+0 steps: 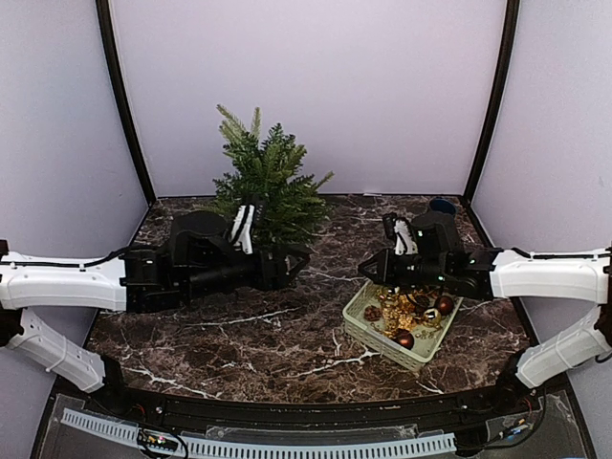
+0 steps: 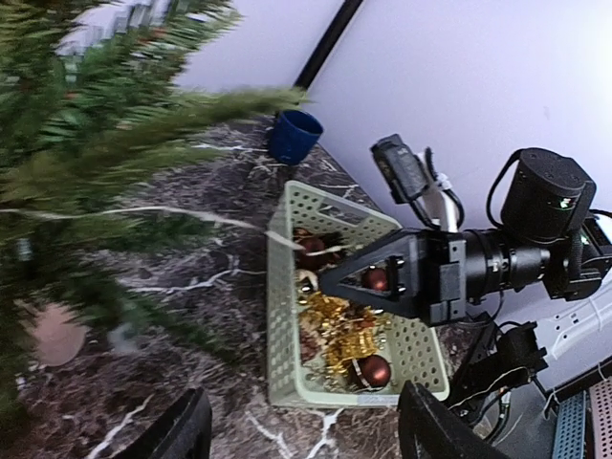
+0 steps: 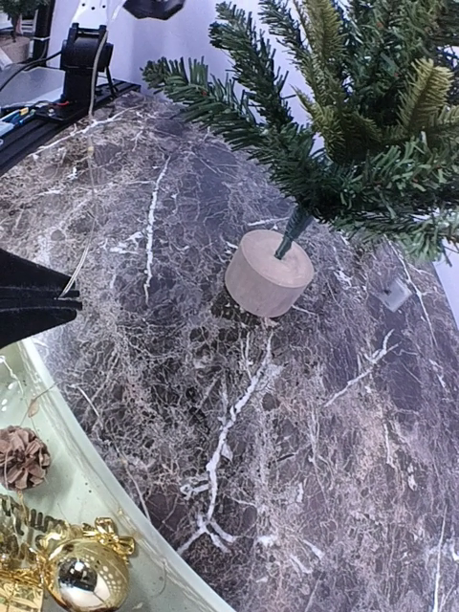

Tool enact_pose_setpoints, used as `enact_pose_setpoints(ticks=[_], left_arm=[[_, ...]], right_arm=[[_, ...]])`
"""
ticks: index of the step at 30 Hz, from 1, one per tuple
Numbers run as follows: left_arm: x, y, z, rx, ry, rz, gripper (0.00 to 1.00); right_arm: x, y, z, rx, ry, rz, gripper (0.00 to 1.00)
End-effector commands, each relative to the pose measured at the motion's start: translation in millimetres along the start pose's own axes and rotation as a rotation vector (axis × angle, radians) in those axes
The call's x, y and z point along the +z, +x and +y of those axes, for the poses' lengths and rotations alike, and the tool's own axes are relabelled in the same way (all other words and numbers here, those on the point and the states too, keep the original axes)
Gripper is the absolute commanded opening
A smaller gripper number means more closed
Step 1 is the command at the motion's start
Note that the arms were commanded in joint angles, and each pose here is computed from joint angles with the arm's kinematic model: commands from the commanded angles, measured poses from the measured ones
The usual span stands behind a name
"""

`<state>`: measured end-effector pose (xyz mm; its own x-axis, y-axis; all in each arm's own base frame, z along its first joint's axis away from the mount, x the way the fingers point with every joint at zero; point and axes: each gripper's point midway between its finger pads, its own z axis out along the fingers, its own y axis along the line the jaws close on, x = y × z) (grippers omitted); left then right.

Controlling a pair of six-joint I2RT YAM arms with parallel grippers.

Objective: Decorate the small christmas tree

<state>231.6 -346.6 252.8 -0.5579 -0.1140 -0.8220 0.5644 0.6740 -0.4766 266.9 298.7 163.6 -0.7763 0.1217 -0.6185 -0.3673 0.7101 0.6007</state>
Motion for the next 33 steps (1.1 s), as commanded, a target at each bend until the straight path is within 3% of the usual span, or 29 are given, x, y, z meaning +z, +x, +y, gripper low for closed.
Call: enact_pose_setpoints(ticks=[1, 7, 17, 25, 29, 32, 33], left_arm=[[20.4, -33.2, -59.3, -0.06, 0.184, -0.134, 0.7], [61.7, -26.8, -77.4, -0.091, 0.227, -0.12, 0.73], [95.7, -12.2, -60.1, -0.089, 0.108, -0.087, 0.77], [104.4, -15.4, -62.0, -0.079, 0.098, -0.095, 0.35], [103.7, -16.8, -59.4, -0.08, 0.084, -0.104, 0.05], [103.0, -17.6, -56.0, -0.076, 0.071, -0.108, 0.0], [103.2, -17.4, -55.2, -0.075, 0.069, -0.107, 0.0]], right_arm=[[-4.4, 1.3, 8.1, -0.024, -0.04, -0.015, 0.0], [-9.5, -0.4, 11.7, -0.037, -0.049, -0.02, 0.0], [-15.8, 0.3, 14.4, -0.056, -0.062, -0.022, 0.0], [-19.8, -0.9, 15.9, -0.059, -0.066, -0.028, 0.0], [-23.0, 1.2, 13.1, -0.057, -0.048, -0.019, 0.0], [-29.3, 6.5, 9.1, -0.056, -0.03, -0.001, 0.02], [-32.8, 9.3, 7.5, -0.054, -0.024, 0.009, 0.1]])
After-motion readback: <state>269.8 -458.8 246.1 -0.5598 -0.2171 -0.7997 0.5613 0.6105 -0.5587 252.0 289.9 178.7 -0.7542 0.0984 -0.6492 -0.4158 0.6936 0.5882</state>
